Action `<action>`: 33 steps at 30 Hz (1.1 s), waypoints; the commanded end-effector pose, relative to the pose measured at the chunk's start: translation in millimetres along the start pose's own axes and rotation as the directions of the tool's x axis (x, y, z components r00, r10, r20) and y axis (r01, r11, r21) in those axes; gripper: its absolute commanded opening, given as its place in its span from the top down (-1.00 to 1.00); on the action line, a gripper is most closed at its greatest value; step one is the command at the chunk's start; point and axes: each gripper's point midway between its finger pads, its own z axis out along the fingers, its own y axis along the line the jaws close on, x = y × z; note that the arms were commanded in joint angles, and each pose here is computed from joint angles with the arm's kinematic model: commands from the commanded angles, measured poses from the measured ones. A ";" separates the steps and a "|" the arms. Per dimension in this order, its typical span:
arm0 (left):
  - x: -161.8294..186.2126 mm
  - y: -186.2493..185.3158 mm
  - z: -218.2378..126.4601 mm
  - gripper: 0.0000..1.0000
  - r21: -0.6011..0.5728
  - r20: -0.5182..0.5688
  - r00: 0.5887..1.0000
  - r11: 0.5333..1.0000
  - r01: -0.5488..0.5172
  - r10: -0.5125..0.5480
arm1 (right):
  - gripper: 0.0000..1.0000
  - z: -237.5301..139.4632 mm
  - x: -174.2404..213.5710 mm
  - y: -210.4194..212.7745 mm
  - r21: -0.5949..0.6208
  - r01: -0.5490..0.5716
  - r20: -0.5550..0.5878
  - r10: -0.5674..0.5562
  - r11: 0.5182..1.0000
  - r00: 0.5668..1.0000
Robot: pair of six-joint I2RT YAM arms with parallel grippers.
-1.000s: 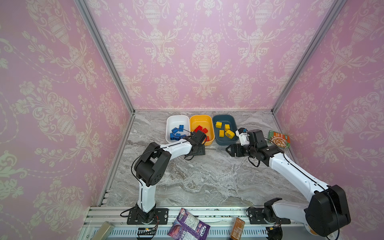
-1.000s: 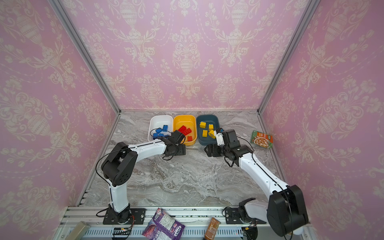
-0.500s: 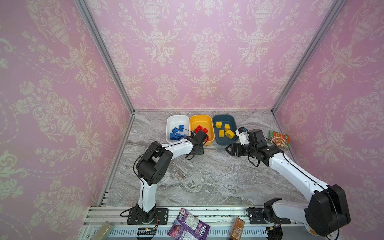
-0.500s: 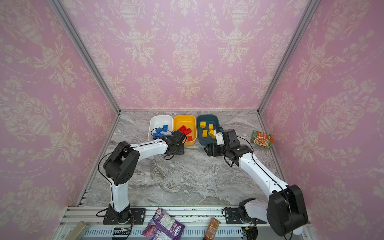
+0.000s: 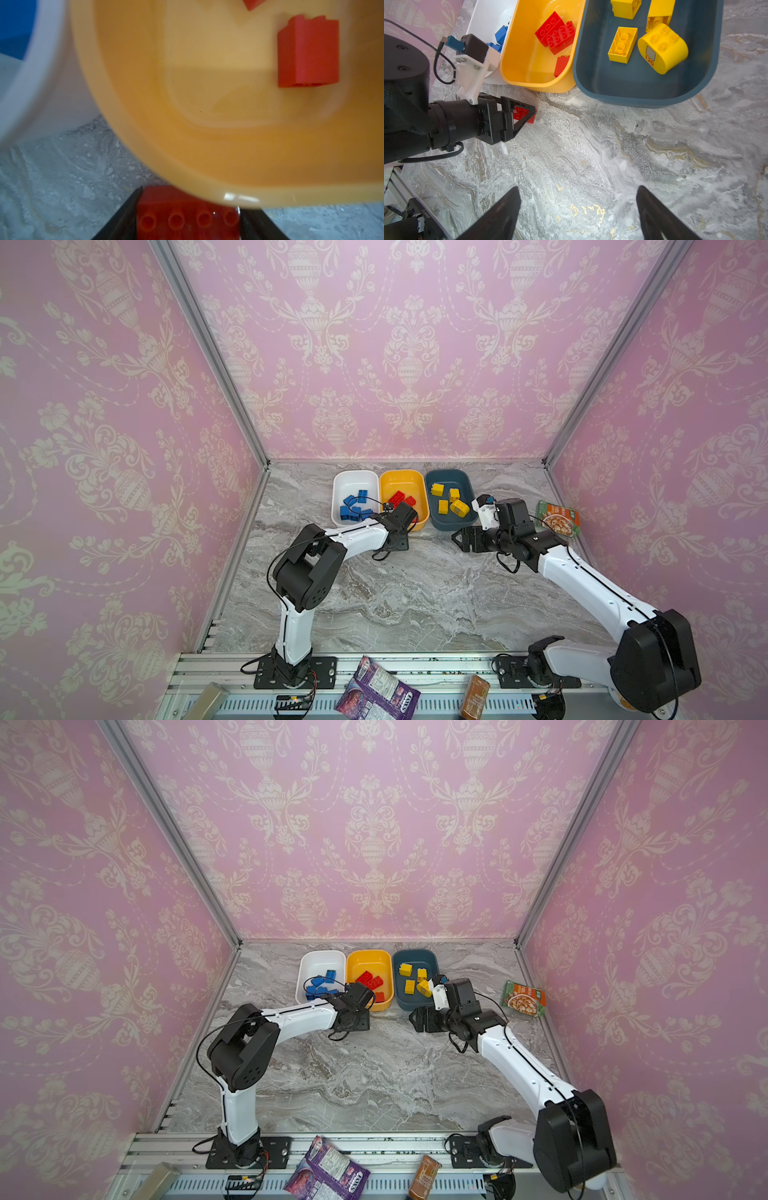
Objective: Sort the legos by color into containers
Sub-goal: 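Lower the left gripper onto the red 2x4 brick and grasp it, then carry the red 2x4 brick into the yellow container and open the left gripper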
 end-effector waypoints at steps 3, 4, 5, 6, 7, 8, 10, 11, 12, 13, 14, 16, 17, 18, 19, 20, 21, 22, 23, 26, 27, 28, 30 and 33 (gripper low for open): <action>-15.7 0.7 -43.5 -0.01 -0.016 0.089 0.996 1.000 -0.026 0.027 | -0.77 0.0 0.4 -1.6 0.000 -0.015 -0.002 0.015 1.000 1.000; -19.6 0.2 -49.9 -0.01 -0.014 0.104 0.994 0.999 -0.029 0.030 | -0.77 -0.3 -0.3 -1.2 -0.001 -0.014 0.000 0.014 1.000 1.000; -24.2 -0.2 -56.6 0.00 -0.012 0.119 0.992 0.999 -0.034 0.035 | -0.77 -0.5 -0.5 -0.8 -0.002 -0.014 0.000 0.014 1.000 1.000; -28.3 -1.0 -61.9 0.00 -0.009 0.131 0.991 0.999 -0.037 0.038 | -0.77 -0.6 -0.7 -0.9 -0.001 -0.014 0.000 0.014 1.000 1.000; -32.9 -1.7 -68.4 0.00 -0.007 0.144 0.989 0.999 -0.043 0.043 | -0.77 -1.0 -1.8 -0.7 -0.001 -0.014 0.002 0.014 1.000 1.000; -36.9 -3.1 -74.1 0.00 -0.005 0.156 0.986 0.999 -0.051 0.051 | -0.77 -1.4 -2.7 -0.1 -0.003 -0.013 0.004 0.013 1.000 1.000; -45.3 -5.7 -82.5 0.00 -0.003 0.174 0.983 0.998 -0.067 0.067 | -0.77 -1.8 -3.8 0.3 -0.004 -0.012 0.007 0.012 1.000 1.000; -49.9 -8.3 -87.1 0.00 -0.001 0.185 0.980 0.997 -0.081 0.079 | -0.77 -1.4 -3.6 0.4 -0.005 -0.012 0.006 0.012 1.000 1.000; -54.8 -10.1 -90.6 0.00 0.000 0.196 0.977 0.996 -0.089 0.088 | -0.77 -1.4 -3.3 0.4 -0.005 -0.013 0.005 0.013 1.000 1.000; -60.3 -12.9 -93.1 0.01 -0.001 0.211 0.973 0.995 -0.101 0.099 | -0.77 -1.5 -3.8 0.9 -0.007 -0.012 0.006 0.012 1.000 1.000; -66.1 -15.9 -95.2 0.00 0.000 0.228 0.967 0.993 -0.118 0.115 | -0.77 -1.6 -3.8 0.9 -0.007 -0.012 0.006 0.012 1.000 1.000; -77.6 -21.0 -96.7 0.01 0.000 0.246 0.960 0.990 -0.140 0.135 | -0.77 -1.6 -4.0 0.7 -0.006 -0.012 0.007 0.012 1.000 1.000; -83.7 -24.2 -95.8 0.00 0.005 0.247 0.959 0.989 -0.148 0.142 | -0.77 -1.7 -4.0 0.9 -0.007 -0.013 0.006 0.013 1.000 1.000; -89.7 -26.2 -94.5 0.00 0.007 0.248 0.957 0.988 -0.155 0.148 | -0.77 -2.2 -4.3 1.3 -0.007 -0.011 0.007 0.011 1.000 1.000; -98.1 -28.6 -94.1 0.00 0.012 0.256 0.955 0.987 -0.159 0.150 | -0.77 -2.4 -4.7 1.2 -0.007 -0.012 0.009 0.012 1.000 1.000; -103.0 -30.7 -89.6 0.00 0.019 0.252 0.956 0.986 -0.164 0.154 | -0.77 -2.7 -4.4 1.1 -0.006 -0.012 0.008 0.012 1.000 1.000; -107.7 -31.7 -86.0 0.01 0.027 0.247 0.957 0.986 -0.165 0.153 | -0.77 -3.3 -4.6 0.7 -0.003 -0.012 0.010 0.012 1.000 1.000; -113.3 -33.5 -81.6 0.00 0.037 0.247 0.957 0.985 -0.166 0.152 | -0.77 -3.3 -4.1 0.6 -0.003 -0.012 0.009 0.012 1.000 1.000; -118.2 -35.2 -77.7 0.00 0.046 0.247 0.957 0.985 -0.165 0.149 | -0.77 -3.5 -3.7 0.0 0.000 -0.012 0.008 0.012 1.000 1.000; -125.6 -43.6 -64.0 0.01 0.065 0.234 0.960 0.983 -0.174 0.154 | -0.77 -4.6 -2.9 -0.9 0.007 -0.009 0.007 0.009 1.000 1.000; -126.6 -46.2 -58.9 0.01 0.070 0.228 0.961 0.982 -0.175 0.155 | -0.77 -4.8 -3.0 -0.8 0.007 -0.008 0.008 0.008 1.000 1.000; -126.6 -49.6 -52.7 0.01 0.077 0.218 0.963 0.981 -0.176 0.155 | -0.78 -5.0 -3.3 -1.4 0.008 -0.009 0.009 0.009 1.000 1.000; -126.3 -53.5 -39.6 0.01 0.087 0.200 0.968 0.981 -0.172 0.152 | -0.77 -4.7 -3.1 -1.6 0.008 -0.010 0.008 0.010 1.000 1.000; -123.9 -60.4 -22.2 0.01 0.102 0.173 0.973 0.980 -0.171 0.152 | -0.77 -4.3 -2.9 -2.3 0.011 -0.010 0.005 0.010 1.000 1.000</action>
